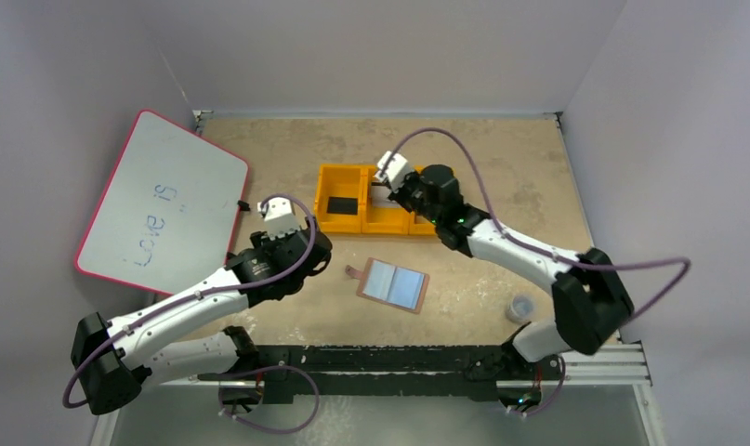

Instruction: Take the credit cards out of the card holder

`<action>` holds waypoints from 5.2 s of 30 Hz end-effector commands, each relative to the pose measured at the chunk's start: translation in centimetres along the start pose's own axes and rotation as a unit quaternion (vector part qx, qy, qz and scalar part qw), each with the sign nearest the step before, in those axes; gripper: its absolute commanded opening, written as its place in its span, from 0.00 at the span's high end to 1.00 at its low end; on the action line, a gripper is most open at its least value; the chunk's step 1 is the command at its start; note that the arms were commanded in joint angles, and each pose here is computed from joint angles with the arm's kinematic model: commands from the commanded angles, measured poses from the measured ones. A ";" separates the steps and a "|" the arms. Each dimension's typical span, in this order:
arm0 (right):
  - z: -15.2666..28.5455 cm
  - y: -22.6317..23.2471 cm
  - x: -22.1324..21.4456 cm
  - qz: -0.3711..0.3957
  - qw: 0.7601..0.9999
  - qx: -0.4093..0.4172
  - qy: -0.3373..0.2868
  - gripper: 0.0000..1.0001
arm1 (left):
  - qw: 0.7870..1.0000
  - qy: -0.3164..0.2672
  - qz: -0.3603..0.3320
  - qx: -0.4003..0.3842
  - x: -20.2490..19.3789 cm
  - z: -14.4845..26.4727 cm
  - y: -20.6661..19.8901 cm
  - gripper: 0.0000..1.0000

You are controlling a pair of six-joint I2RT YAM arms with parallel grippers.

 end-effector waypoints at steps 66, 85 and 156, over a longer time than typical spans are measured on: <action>3.8 14.2 -4.7 -0.508 0.843 0.088 0.153 0.45 | 0.999 0.027 0.027 -0.011 -2.4 -1.2 -0.3 0.18; 2.7 23.6 -11.6 -0.390 0.848 0.097 0.346 0.54 | 0.999 0.021 0.047 -0.001 -1.9 -0.7 0.2 0.23; 13.4 -2.6 -0.7 -0.408 0.864 -0.294 -0.002 0.04 | 0.987 -0.123 0.040 0.096 6.6 2.7 2.8 0.18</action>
Point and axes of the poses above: each gripper's point midway between its finger pads, its own z axis back along the fingers, its own y axis along the line the jaws close on, x = y × z, the point moved 6 cm from there along z, back along the fingers
